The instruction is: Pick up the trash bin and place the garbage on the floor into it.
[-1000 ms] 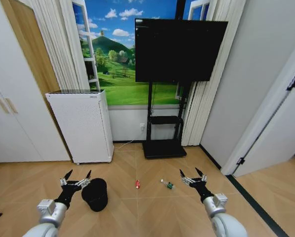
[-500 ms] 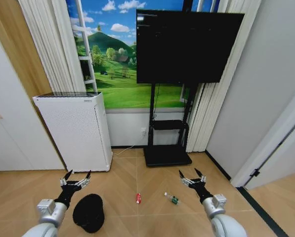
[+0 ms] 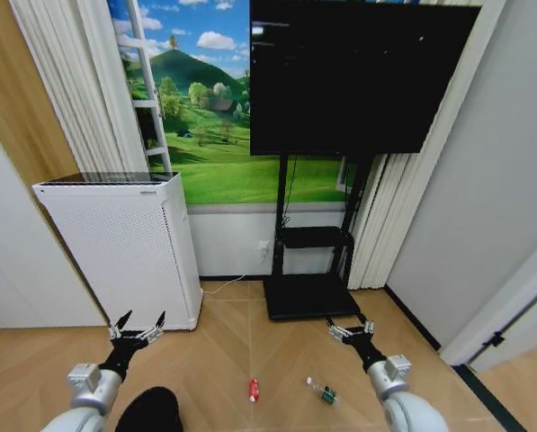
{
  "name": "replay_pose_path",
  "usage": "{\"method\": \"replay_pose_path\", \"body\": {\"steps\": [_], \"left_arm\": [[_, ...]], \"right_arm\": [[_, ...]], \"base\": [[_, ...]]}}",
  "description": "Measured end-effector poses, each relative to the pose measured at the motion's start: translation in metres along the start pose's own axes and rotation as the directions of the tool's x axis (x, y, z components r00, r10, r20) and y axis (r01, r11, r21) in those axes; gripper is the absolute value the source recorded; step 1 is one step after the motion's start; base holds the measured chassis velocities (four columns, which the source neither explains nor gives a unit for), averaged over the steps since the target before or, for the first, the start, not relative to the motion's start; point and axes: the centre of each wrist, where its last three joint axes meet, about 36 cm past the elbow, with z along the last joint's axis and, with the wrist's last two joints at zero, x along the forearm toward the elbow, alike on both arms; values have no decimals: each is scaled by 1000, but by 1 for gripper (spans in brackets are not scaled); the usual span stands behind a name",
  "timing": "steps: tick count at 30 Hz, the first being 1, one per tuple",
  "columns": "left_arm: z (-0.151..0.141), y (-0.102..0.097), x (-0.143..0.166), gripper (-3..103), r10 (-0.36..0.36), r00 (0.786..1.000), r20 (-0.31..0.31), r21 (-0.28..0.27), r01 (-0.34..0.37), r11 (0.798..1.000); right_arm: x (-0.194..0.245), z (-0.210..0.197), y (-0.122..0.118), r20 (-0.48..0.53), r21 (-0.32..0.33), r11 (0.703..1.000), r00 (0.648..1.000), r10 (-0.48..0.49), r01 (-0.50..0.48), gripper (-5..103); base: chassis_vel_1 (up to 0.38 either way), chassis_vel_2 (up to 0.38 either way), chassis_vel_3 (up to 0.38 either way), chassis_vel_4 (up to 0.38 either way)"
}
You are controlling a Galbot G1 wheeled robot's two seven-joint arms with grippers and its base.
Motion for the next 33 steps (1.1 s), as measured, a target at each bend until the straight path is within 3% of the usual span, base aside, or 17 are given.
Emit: {"method": "replay_pose_path", "body": {"steps": [10,33], "left_arm": [[4,-1,0,100,-5,1000,-18,10,5,1000],[6,-3,1,100,-24,999,-34,-25,23,999]], "right_arm": [[-1,3,-3,-5,2,1000,1000,8,-8,100],[-5,3,-6,-1,0,1000,1000,20,-20,100]], "base": [[16,5,0,8],[5,-2,0,5]]}}
